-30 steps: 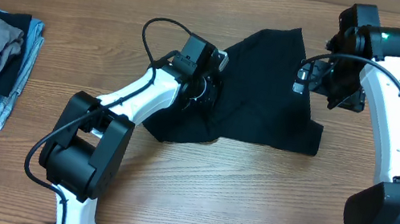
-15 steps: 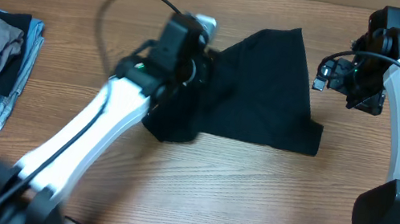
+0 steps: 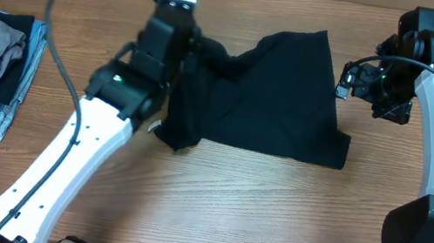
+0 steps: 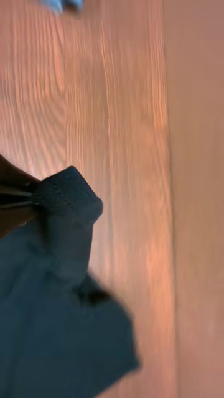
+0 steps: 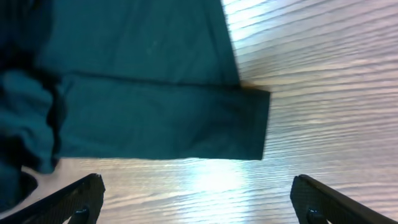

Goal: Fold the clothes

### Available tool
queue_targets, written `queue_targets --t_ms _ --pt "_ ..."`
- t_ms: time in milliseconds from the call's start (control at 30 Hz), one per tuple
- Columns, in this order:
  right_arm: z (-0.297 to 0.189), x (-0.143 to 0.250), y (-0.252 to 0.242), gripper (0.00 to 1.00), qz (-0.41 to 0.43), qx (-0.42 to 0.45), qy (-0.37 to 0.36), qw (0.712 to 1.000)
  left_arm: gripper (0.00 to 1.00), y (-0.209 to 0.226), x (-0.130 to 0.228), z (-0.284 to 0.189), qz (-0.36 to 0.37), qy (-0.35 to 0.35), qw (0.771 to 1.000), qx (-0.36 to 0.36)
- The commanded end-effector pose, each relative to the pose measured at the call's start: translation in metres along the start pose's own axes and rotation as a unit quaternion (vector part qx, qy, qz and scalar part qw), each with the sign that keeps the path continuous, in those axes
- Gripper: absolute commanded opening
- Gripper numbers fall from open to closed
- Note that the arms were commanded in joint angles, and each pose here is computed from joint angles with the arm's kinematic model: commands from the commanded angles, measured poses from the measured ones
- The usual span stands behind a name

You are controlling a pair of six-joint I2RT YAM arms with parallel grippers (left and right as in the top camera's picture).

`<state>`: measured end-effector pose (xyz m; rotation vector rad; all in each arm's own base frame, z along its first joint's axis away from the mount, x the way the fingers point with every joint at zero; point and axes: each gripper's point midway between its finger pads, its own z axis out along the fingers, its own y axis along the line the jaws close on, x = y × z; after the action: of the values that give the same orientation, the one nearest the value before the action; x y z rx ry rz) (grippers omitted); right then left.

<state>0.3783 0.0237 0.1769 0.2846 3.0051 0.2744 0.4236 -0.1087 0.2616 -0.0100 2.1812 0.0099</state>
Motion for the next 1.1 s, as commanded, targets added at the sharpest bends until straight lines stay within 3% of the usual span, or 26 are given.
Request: queue_targets --t_ms 0,167,333,367,433,500,533,667,733,833,933,1067 --pt "-0.005 0.006 0.026 1.0 -0.039 -0.044 0.0 0.998 0.04 0.07 -0.028 0.008 -0.024 -0.041 0.994 -0.098" --pt "-0.001 0.016 0.052 1.0 -0.074 -0.052 0.009 0.996 0.04 0.105 -0.051 0.04 -0.016 -0.081 0.992 -0.1" --pt "0.003 0.033 0.086 1.0 -0.12 -0.059 0.021 0.991 0.08 0.131 -0.04 0.089 -0.029 -0.075 0.99 -0.114" --pt "0.004 0.036 0.091 1.0 -0.128 -0.06 0.023 0.99 0.17 0.134 -0.037 0.097 -0.03 -0.073 0.99 -0.117" --pt "0.006 0.043 0.103 1.0 -0.145 -0.062 0.028 0.987 0.58 0.138 -0.031 0.11 -0.031 -0.069 0.99 -0.121" --pt "0.008 0.05 0.114 1.0 -0.162 -0.063 0.033 0.984 0.9 0.138 -0.03 0.113 -0.031 -0.068 0.99 -0.122" --pt "0.008 0.053 0.118 1.0 -0.17 -0.062 0.034 0.983 0.98 0.139 -0.031 0.109 -0.028 -0.069 0.989 -0.125" --pt "0.009 0.049 0.122 1.0 -0.179 -0.054 0.019 0.982 1.0 0.132 -0.034 0.083 -0.018 -0.043 0.993 -0.112" --pt "0.009 0.042 0.121 1.0 -0.173 -0.056 0.009 0.983 1.0 0.104 -0.017 0.067 -0.022 0.016 0.999 -0.034" --pt "0.008 0.036 0.116 1.0 -0.162 -0.057 0.002 0.985 0.98 0.064 0.031 0.049 -0.055 0.125 0.989 0.066" --pt "0.008 0.03 0.113 1.0 -0.157 -0.058 -0.007 0.986 0.92 0.039 0.066 0.041 -0.073 0.199 0.972 0.1" --pt "0.009 0.024 0.123 1.0 -0.157 -0.089 -0.015 0.983 0.93 0.004 0.095 0.038 -0.058 0.252 0.96 0.106"
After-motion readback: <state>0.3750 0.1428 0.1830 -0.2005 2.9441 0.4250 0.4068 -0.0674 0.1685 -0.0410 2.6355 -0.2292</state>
